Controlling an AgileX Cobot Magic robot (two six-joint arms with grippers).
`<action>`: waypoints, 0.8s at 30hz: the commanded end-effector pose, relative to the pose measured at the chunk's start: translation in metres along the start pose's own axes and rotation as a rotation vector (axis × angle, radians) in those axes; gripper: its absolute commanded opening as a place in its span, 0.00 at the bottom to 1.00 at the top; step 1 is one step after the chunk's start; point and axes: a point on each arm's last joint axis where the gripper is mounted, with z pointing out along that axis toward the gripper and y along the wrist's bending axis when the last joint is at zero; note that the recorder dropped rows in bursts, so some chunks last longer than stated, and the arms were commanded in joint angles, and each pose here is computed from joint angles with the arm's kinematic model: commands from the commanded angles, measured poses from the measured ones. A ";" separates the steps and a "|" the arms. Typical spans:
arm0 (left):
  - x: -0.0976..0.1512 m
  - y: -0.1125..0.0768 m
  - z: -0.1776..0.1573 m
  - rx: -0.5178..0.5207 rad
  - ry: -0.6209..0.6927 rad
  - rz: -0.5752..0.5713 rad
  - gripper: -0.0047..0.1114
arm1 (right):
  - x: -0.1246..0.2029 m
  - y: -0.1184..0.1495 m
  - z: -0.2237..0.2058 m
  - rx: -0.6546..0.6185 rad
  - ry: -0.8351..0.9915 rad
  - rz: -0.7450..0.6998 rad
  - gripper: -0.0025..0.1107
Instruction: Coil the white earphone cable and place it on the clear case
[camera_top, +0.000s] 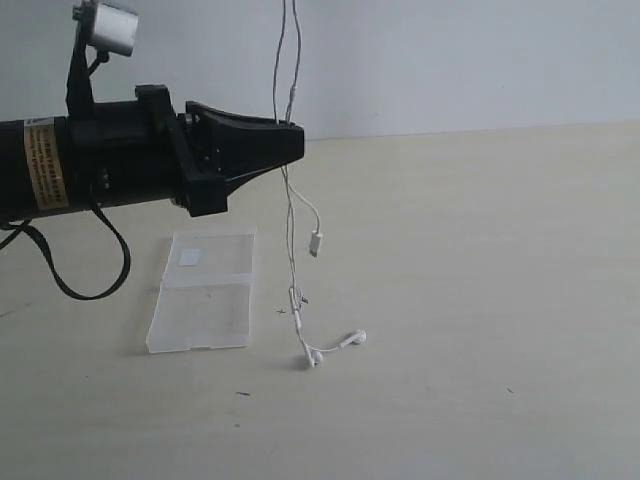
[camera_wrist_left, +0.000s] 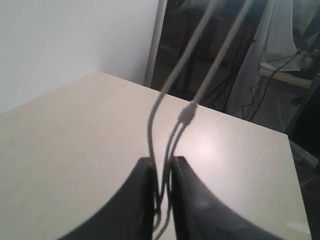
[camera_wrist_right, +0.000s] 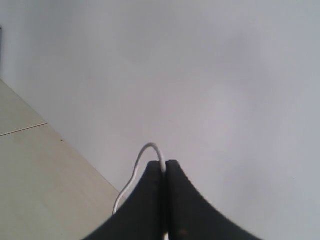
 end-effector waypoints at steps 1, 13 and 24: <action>-0.003 -0.001 0.002 0.001 -0.011 -0.005 0.04 | -0.002 -0.002 -0.003 0.006 -0.011 0.005 0.02; -0.006 0.008 -0.006 -0.074 -0.004 -0.164 0.04 | 0.016 -0.049 -0.033 0.412 0.178 0.050 0.02; -0.059 -0.021 -0.058 -0.187 -0.094 -0.042 0.04 | 0.027 -0.053 -0.072 0.354 0.185 0.108 0.02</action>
